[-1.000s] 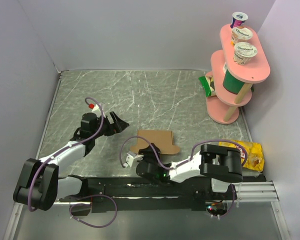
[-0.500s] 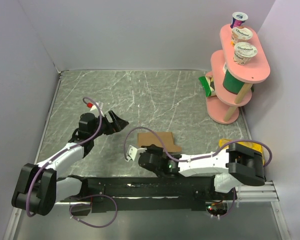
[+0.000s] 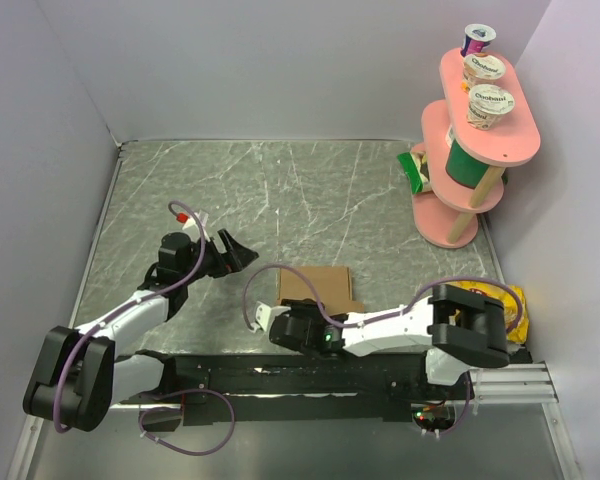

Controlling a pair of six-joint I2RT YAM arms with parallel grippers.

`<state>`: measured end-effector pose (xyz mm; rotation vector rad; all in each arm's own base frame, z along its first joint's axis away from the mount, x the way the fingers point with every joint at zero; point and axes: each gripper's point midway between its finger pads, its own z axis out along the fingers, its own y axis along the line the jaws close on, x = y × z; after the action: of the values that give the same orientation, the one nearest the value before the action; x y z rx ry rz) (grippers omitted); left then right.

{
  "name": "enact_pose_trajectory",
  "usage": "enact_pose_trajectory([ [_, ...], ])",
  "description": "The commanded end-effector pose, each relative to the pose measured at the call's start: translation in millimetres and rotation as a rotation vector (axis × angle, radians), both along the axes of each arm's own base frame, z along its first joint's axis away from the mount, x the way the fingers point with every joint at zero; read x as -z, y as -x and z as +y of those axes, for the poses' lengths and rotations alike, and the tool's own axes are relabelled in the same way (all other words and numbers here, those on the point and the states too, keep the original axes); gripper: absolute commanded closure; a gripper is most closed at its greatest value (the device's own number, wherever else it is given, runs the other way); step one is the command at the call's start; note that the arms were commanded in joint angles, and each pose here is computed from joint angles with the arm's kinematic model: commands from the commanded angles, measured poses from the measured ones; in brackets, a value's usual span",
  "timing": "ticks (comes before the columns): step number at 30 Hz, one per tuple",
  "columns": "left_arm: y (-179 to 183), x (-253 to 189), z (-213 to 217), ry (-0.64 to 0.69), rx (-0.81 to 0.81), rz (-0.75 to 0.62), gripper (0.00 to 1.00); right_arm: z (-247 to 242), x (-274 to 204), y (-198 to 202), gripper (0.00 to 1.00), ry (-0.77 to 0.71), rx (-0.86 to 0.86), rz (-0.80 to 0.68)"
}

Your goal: Fold the paper box

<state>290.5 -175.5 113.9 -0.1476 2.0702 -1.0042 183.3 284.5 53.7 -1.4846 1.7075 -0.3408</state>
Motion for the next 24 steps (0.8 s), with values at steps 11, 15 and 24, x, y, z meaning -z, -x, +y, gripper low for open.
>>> enact_pose_trajectory([
  [11, 3, 4, -7, 0.038, 0.044, 0.0, 0.04, 17, -65, 50, 0.0, -0.243, 0.015, 0.044],
  [15, 5, 11, -9, 0.037, 0.05, 0.025, 0.04, 13, -105, 53, 0.0, -0.445, 0.022, 0.111],
  [24, 13, 17, -22, 0.035, 0.088, 0.065, 0.04, -52, -122, -33, 0.0, -0.827, 0.498, 0.442],
])
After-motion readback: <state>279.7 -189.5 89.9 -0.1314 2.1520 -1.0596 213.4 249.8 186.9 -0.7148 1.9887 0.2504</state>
